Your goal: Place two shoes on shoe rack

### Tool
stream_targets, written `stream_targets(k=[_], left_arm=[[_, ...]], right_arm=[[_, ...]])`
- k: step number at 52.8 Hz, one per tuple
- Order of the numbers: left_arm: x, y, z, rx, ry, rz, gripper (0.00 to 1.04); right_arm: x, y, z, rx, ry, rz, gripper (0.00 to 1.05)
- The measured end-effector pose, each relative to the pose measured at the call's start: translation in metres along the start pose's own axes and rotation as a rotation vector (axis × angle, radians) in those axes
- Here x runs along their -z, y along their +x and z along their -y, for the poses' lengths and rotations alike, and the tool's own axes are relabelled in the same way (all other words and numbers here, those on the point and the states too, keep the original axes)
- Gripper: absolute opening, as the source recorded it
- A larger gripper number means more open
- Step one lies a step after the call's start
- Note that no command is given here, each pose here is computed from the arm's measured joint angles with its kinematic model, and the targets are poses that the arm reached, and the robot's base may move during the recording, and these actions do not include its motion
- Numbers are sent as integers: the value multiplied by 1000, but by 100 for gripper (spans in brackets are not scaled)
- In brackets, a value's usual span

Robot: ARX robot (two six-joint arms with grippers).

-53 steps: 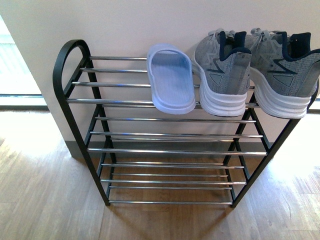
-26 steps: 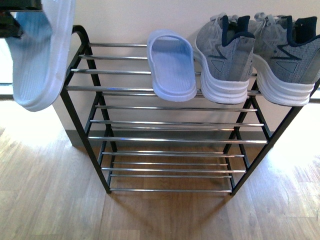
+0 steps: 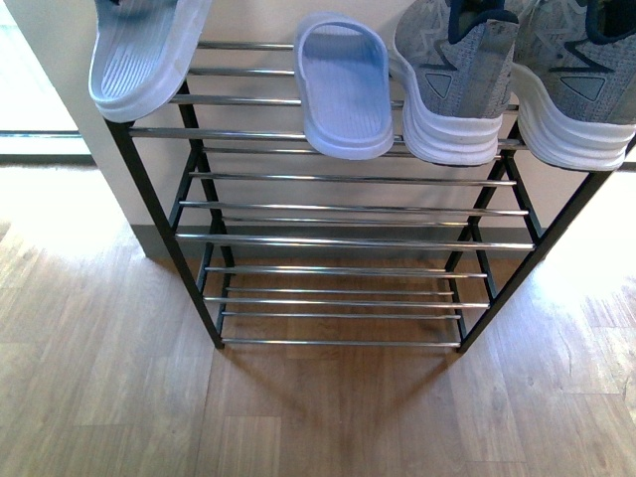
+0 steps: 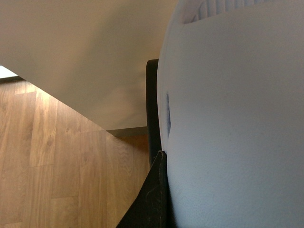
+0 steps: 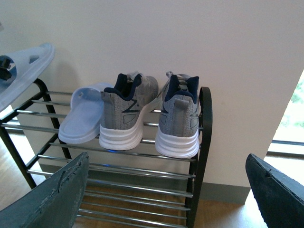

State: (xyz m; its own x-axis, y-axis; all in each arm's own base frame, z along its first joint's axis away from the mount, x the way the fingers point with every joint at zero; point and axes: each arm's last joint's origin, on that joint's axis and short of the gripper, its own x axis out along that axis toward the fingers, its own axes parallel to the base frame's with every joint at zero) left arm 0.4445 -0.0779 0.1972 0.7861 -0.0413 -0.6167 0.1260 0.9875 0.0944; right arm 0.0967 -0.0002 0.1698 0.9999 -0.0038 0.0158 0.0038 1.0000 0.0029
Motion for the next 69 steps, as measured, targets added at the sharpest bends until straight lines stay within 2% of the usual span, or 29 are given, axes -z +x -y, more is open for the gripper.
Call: stream_targets(k=[14,28,38,48,50,67,69], left_arm=[[-14,20,14,2,62,-29,2],[-5,41,42,25,124,-95,2],[-4,42,45,-7,132,-111,3],[-6,42,44,-12,125,-101,26],[-7,41,44,-10,113,-89,35],[-17,17,42,12,57,-8,79],[-20,11,41,12,45,10,88]], right_arm=[[0,0,0,0,0,0,96],[0,0,0,0,0,0,96],[0,0,0,0,0,0,96],[0,0,0,0,0,0,96],[0,0,0,0,0,0,96],[0,0,0,0,0,0,96],[0,0,0,0,0,0,96]])
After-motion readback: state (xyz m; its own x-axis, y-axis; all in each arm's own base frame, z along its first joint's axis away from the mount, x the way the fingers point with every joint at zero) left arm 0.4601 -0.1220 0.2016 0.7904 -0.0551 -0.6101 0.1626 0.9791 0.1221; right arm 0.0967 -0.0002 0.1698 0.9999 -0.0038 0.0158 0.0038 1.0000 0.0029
